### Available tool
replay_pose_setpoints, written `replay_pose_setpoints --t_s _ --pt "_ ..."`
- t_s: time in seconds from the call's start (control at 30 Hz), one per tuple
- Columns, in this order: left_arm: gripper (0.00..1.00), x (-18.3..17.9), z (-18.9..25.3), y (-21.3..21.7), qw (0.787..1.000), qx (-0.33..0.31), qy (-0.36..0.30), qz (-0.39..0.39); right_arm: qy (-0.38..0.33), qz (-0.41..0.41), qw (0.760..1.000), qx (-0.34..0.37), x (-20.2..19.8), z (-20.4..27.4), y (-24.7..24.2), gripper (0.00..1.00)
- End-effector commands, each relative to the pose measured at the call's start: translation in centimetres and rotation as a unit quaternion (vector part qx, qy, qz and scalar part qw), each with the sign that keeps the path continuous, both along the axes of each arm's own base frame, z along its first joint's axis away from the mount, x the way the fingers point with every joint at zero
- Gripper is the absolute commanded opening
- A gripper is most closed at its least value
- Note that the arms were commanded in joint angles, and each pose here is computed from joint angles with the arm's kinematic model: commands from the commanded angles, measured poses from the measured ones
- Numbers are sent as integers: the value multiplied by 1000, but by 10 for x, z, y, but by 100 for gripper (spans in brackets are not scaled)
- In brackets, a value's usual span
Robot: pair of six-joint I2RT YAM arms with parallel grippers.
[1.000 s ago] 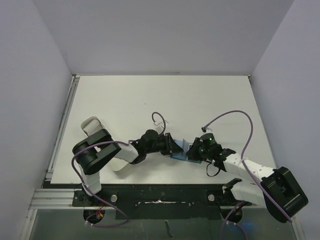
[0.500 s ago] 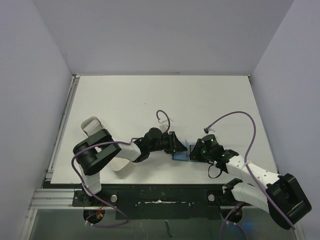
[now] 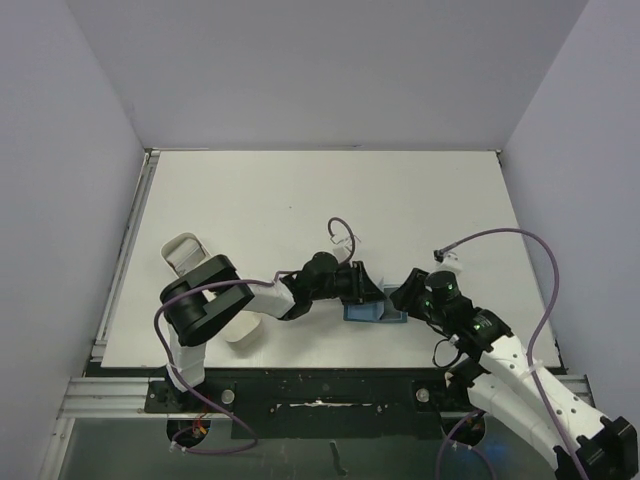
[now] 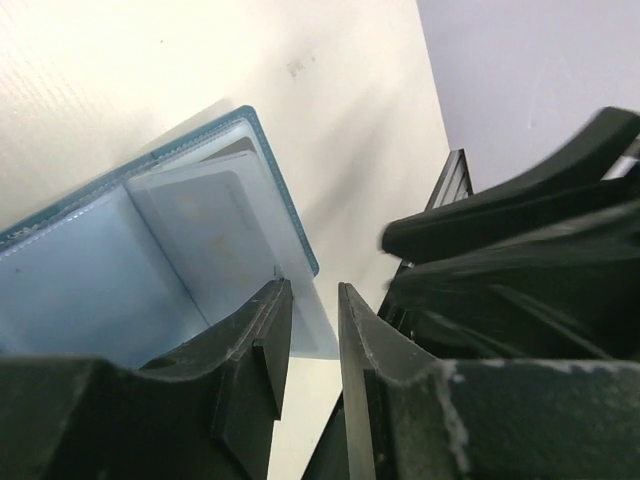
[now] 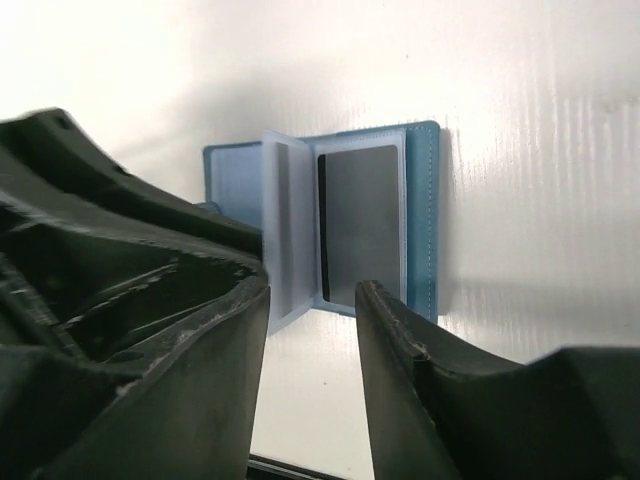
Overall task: Put the credit cards into the card holder
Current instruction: Turn over the card slot in the card holder.
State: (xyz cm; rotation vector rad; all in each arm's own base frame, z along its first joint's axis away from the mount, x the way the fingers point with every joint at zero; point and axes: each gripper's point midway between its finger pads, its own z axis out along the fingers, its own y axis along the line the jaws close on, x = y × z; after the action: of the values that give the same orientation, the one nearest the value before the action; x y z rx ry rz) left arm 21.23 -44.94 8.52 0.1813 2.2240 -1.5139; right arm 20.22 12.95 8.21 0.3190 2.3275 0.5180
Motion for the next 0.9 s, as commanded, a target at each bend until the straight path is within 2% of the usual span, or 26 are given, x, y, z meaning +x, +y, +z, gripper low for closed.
replay_pose_setpoints --t_s 0.0,0.27,0.63,0.87 --pt "25 4 10 -13 1000 -9 -23 -8 -44 -28 999 10 3 38 -9 42" --pt "27 11 3 -6 999 29 -39 9 -73 -30 997 28 1 60 -11 48" --pt "29 13 13 -21 999 -4 -42 3 -82 -28 996 26 -3 65 -15 52" --pt "34 18 25 -19 998 8 -68 8 -84 -17 996 25 -1 67 -11 58"
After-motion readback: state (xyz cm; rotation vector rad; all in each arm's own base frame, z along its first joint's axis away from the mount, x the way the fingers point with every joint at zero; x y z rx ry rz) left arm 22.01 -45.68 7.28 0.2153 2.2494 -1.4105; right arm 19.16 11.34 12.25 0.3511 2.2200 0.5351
